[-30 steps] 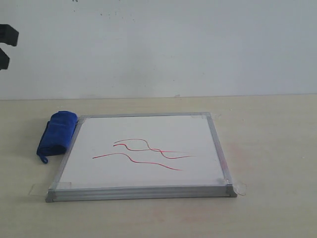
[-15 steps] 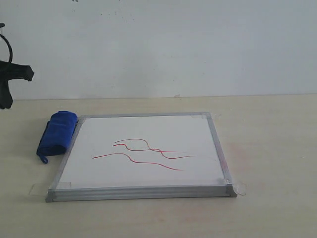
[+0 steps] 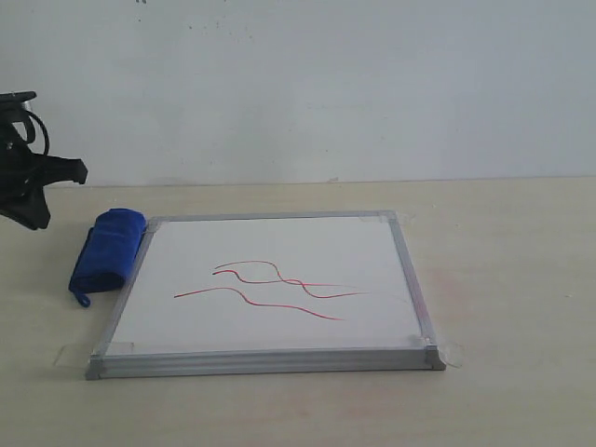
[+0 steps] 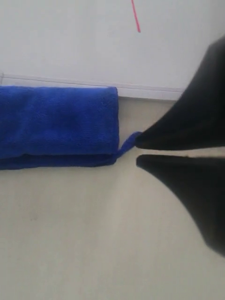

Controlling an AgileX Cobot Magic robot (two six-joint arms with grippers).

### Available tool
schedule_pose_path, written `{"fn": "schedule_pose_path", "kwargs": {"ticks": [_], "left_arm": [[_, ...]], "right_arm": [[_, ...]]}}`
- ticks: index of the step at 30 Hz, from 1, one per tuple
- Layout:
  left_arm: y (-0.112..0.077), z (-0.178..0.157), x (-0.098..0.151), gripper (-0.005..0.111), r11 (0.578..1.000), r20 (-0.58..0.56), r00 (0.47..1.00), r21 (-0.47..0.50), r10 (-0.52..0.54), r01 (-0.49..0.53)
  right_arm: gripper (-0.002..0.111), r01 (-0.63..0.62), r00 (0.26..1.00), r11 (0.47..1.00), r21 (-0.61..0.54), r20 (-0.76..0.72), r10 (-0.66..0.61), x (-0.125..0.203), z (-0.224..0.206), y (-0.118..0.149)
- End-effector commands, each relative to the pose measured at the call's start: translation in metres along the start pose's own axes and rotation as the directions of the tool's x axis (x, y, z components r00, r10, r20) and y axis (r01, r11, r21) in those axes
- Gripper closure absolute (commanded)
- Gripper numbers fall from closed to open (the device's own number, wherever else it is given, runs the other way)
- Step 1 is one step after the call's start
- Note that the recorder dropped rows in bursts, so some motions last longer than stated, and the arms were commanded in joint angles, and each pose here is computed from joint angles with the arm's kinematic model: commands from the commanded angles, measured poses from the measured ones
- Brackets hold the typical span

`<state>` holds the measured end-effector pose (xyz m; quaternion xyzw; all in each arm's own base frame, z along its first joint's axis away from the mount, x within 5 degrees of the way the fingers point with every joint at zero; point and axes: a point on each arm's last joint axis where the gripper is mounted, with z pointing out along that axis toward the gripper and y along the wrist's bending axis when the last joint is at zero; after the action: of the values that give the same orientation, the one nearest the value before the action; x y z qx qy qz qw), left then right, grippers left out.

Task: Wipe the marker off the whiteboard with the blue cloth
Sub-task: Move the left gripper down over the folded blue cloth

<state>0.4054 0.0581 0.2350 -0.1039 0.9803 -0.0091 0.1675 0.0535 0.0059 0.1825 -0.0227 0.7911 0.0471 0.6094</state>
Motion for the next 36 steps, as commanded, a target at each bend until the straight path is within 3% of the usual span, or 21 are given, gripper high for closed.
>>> {"fn": "schedule_pose_path", "kwargs": {"ticks": [1, 16, 18, 23, 25, 36], "left_arm": [[-0.002, 0.005, -0.009, 0.103, 1.0, 0.038, 0.999, 0.028, -0.01, 0.009], [-0.008, 0.024, -0.034, 0.101, 0.996, 0.046, 0.999, 0.082, 0.027, -0.031], [-0.008, 0.025, -0.037, 0.093, 0.996, 0.047, 0.999, 0.083, 0.028, -0.031], [-0.009, 0.031, -0.043, 0.057, 0.996, 0.037, 0.999, 0.085, 0.018, -0.021], [-0.009, 0.033, -0.044, 0.048, 0.996, 0.041, 0.999, 0.085, -0.005, 0.002], [-0.011, 0.072, -0.047, 0.045, 0.997, 0.07, 0.997, 0.081, -0.021, 0.015]], "right_arm": [[0.107, 0.006, 1.0, 1.0, -0.002, 0.01, -0.006, -0.001, 0.0, 0.0], [0.107, 0.006, 1.0, 1.0, -0.002, 0.01, -0.006, -0.001, 0.0, 0.0], [0.107, 0.006, 1.0, 1.0, -0.002, 0.01, -0.006, -0.001, 0.0, 0.0], [0.107, 0.006, 1.0, 1.0, -0.002, 0.01, -0.006, -0.001, 0.0, 0.0], [0.107, 0.006, 1.0, 1.0, -0.002, 0.01, -0.006, -0.001, 0.0, 0.0], [0.107, 0.006, 1.0, 1.0, -0.002, 0.01, -0.006, -0.001, 0.0, 0.0]]}}
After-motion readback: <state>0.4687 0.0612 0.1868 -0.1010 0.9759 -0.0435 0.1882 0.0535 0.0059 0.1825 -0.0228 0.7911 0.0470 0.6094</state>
